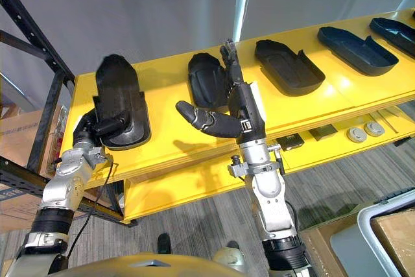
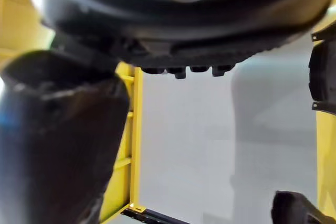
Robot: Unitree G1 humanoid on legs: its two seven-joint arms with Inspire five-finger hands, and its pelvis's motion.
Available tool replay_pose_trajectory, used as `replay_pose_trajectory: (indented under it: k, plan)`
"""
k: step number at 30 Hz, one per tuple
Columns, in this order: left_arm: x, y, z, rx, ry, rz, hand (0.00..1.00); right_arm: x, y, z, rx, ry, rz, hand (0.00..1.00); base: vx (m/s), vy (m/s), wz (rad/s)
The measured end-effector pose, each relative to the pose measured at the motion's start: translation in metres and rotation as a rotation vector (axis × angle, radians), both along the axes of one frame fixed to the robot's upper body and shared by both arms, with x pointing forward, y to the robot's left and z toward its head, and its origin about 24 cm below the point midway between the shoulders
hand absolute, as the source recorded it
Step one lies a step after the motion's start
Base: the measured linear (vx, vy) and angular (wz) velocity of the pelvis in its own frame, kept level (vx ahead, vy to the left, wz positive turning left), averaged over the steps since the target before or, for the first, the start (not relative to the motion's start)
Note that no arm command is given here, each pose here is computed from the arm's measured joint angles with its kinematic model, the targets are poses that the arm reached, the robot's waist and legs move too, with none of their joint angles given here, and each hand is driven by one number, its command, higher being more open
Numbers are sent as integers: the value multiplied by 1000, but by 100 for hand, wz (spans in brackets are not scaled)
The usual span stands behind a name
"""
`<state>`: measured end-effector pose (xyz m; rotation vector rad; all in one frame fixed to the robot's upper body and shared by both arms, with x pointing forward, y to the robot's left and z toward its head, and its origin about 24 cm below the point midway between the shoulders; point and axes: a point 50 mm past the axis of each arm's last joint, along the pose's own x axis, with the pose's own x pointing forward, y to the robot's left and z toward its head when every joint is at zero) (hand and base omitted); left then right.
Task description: Walk over and take three plastic housings, then place them on the shelf
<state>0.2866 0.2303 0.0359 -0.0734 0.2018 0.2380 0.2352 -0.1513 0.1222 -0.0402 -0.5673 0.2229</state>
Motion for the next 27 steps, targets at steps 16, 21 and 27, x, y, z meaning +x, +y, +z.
replay_pose_trajectory:
  k: [16, 21, 27]
  plan:
    - [4, 4, 0, 106, 19, 156, 100, 3, 17, 0, 3, 24, 103, 100, -7, 3, -6]
    - [4, 5, 3, 170, 5, 186, 100, 6, 23, 5, 35, 21, 179, 100, -13, 6, -6]
    - [0, 3, 10, 248, -32, 217, 100, 11, 33, 16, 40, 2, 226, 100, -1, 1, -1]
